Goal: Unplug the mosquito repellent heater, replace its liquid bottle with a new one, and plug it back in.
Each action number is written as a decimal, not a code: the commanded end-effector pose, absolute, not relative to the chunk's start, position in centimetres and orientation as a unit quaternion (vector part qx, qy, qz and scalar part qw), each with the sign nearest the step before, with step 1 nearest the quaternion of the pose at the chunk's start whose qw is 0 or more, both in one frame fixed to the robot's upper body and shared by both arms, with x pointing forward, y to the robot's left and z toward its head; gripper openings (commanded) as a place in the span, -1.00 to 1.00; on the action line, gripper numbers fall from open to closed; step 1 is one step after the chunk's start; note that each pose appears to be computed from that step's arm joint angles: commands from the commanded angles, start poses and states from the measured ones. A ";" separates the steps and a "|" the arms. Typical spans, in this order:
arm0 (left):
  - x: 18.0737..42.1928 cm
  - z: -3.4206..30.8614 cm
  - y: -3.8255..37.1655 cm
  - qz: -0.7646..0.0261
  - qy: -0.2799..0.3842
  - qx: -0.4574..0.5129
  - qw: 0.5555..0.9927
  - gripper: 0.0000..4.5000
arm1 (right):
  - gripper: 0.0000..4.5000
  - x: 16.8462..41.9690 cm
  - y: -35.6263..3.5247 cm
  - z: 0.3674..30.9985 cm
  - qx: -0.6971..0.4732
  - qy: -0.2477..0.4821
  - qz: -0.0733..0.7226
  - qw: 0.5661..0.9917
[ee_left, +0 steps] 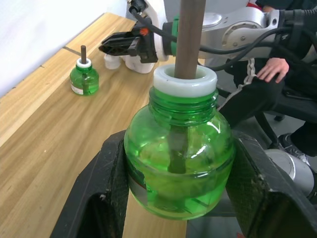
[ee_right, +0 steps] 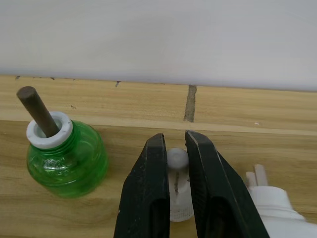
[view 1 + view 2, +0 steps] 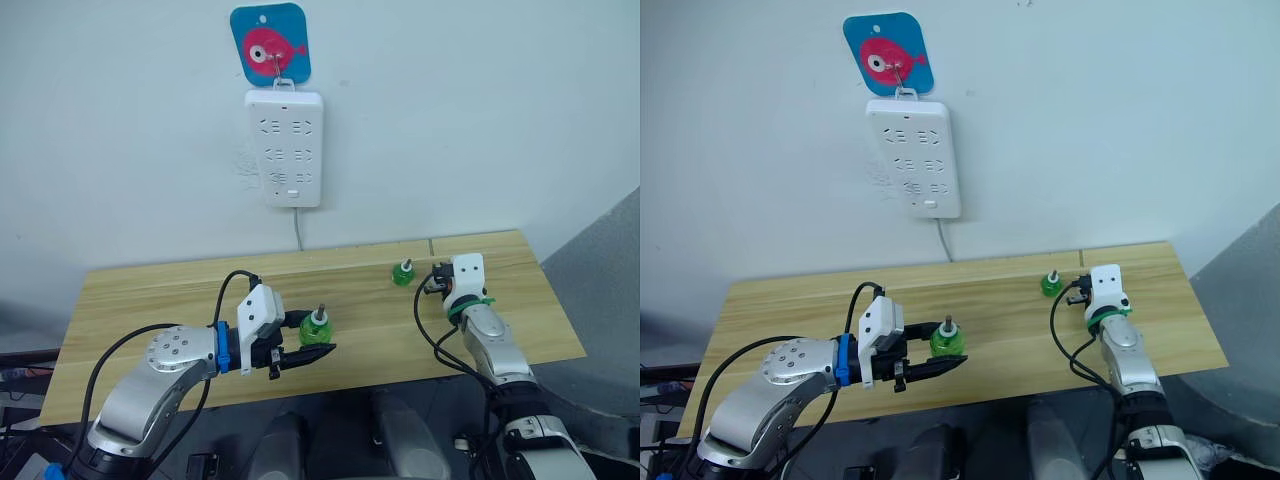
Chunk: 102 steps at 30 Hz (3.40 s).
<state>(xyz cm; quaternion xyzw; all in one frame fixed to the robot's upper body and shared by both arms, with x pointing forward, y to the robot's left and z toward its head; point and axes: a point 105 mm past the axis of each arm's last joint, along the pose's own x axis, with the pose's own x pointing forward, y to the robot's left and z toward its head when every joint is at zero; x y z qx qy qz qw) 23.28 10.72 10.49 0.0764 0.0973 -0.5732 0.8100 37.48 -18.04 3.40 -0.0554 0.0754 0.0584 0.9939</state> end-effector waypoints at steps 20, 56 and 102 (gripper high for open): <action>25.0 11.3 9.4 -0.587 0.041 0.085 0.804 0.02 | 0.82 29.3 -15.1 14.1 -0.078 0.000 0.290 0.954; 26.3 15.6 5.9 -0.666 -0.062 0.103 0.737 0.02 | -0.26 24.3 -4.3 19.1 -0.126 0.035 0.607 0.784; 27.9 25.0 4.3 -0.566 0.039 -0.447 0.692 1.00 | -0.64 26.7 -9.3 27.0 0.519 0.003 0.386 0.763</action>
